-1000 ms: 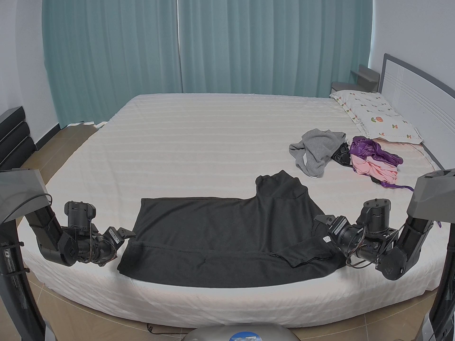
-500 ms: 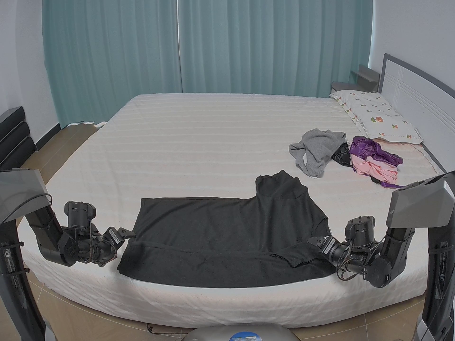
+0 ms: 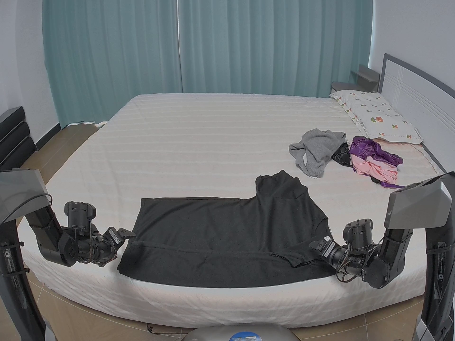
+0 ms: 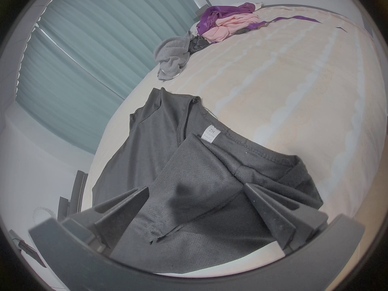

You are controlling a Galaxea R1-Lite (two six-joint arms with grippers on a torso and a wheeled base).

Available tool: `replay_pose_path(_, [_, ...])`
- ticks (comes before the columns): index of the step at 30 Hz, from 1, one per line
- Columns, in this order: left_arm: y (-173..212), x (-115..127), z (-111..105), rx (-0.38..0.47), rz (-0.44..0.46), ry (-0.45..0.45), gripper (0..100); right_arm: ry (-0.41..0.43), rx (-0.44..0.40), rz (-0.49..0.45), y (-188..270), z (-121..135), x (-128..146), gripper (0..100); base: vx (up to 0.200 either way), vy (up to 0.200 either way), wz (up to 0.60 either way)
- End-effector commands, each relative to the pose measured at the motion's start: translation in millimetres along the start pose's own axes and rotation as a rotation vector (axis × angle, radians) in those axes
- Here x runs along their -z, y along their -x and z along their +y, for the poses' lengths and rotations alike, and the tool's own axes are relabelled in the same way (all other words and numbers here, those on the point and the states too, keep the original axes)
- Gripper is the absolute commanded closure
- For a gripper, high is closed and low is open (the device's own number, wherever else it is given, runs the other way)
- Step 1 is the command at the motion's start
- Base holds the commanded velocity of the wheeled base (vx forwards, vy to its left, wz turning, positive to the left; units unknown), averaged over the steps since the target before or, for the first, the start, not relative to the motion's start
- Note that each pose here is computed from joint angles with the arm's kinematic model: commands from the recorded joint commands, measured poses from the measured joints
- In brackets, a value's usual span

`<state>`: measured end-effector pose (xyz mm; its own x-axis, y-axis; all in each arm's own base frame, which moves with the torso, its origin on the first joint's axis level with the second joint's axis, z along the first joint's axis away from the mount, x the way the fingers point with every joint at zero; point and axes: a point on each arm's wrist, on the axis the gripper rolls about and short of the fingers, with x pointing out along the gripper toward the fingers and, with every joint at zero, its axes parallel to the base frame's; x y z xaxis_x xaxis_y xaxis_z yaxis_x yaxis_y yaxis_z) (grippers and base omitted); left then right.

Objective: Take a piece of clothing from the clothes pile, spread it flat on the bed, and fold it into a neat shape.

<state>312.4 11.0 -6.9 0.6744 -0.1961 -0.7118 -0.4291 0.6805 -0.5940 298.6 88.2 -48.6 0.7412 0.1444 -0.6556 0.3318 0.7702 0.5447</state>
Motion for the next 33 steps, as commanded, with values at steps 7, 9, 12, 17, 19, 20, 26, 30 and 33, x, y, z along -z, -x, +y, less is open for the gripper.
replay_pose_path(7, [0, 0, 0, 0.000, 0.000, -0.001, 0, -0.007, -0.007, -0.023, -6, 3, -4, 100, 0.000, 0.000, 0.00])
replay_pose_path(9, [0, 0, 0, 0.000, 0.000, 0.001, 0, -0.008, -0.007, -0.023, -5, 3, -5, 100, 0.000, 0.000, 0.00])
replay_pose_path(12, [0, 0, 0, 0.000, 0.000, -0.001, 0, -0.010, -0.007, -0.026, -4, 2, -6, 100, 0.000, 0.000, 0.00])
replay_pose_path(17, [0, 0, 0, -0.001, 0.001, -0.001, 0, -0.018, -0.010, -0.034, -1, 3, -9, 100, 0.000, 0.000, 0.00])
replay_pose_path(19, [0, 0, 0, -0.001, 0.001, -0.001, 0, -0.020, -0.021, -0.042, 4, 5, -11, 100, 0.000, 0.000, 0.00])
replay_pose_path(20, [0, 0, 0, 0.000, 0.000, -0.001, 0, -0.021, -0.029, -0.047, 8, 7, -13, 100, 0.000, 0.000, 0.00])
replay_pose_path(26, [0, 0, 0, 0.000, 0.000, 0.001, 0, -0.017, -0.072, -0.056, 31, 16, -18, 100, 0.000, 0.000, 0.00])
replay_pose_path(30, [0, 0, 0, 0.000, 0.000, 0.002, 0, -0.016, -0.086, -0.063, 51, 21, -24, 100, 0.000, 0.000, 0.00])
replay_pose_path(33, [0, 0, 0, 0.000, 0.000, 0.004, 0, -0.013, -0.066, -0.018, 63, 17, -21, 100, 0.000, 0.000, 0.00])
